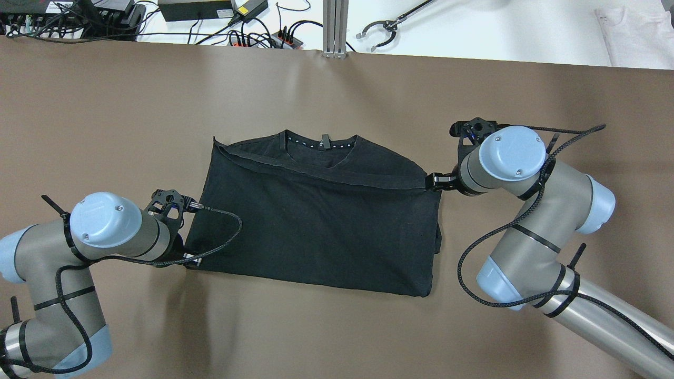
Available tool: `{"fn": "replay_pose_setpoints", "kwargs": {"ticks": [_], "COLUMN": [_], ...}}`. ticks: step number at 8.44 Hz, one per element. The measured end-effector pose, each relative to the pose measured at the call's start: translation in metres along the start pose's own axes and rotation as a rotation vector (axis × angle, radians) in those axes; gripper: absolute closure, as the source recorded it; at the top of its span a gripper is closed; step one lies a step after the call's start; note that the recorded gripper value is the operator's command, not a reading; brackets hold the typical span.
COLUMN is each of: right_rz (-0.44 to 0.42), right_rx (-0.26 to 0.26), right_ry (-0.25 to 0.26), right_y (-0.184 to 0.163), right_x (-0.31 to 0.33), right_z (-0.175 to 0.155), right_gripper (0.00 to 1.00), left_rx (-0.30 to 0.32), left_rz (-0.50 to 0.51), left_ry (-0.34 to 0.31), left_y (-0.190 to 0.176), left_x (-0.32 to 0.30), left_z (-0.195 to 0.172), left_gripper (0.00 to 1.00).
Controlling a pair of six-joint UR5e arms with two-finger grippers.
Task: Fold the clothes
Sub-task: 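Grasp the shirt side with the left gripper and fold it over toward the right gripper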
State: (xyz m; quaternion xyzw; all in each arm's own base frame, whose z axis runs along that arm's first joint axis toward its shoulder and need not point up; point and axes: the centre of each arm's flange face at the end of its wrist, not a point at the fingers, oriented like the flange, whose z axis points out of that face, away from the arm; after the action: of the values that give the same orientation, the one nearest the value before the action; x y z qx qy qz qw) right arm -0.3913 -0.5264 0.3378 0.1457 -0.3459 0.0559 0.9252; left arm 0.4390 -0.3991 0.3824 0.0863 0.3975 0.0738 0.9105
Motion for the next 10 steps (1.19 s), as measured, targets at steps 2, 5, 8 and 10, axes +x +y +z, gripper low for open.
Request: {"fn": "replay_pose_setpoints", "kwargs": {"ticks": [2,5,8,10], "right_rz": [0.0,0.0,0.001,0.003], "right_rx": [0.0,0.0,-0.002,-0.003], "right_ry": [0.001,0.001,0.003,0.005], "right_y": [0.0,0.0,0.0,0.001], "right_x": [0.0,0.001,0.002,0.003], "right_z": [0.0,0.001,0.002,0.003], "right_gripper": [0.06,0.06,0.06,0.06], "left_rx": [0.017,0.074,0.131,0.154], "left_rz": [-0.001,-0.012,-0.019,-0.017], "left_ry": [-0.001,-0.012,-0.07,-0.121], "left_y": [-0.003,-0.04,-0.124,-0.195], "left_x": [0.0,-0.011,-0.035,-0.047], "left_z": [-0.004,-0.02,-0.02,-0.019], "left_gripper": [1.0,1.0,1.0,1.0]}}
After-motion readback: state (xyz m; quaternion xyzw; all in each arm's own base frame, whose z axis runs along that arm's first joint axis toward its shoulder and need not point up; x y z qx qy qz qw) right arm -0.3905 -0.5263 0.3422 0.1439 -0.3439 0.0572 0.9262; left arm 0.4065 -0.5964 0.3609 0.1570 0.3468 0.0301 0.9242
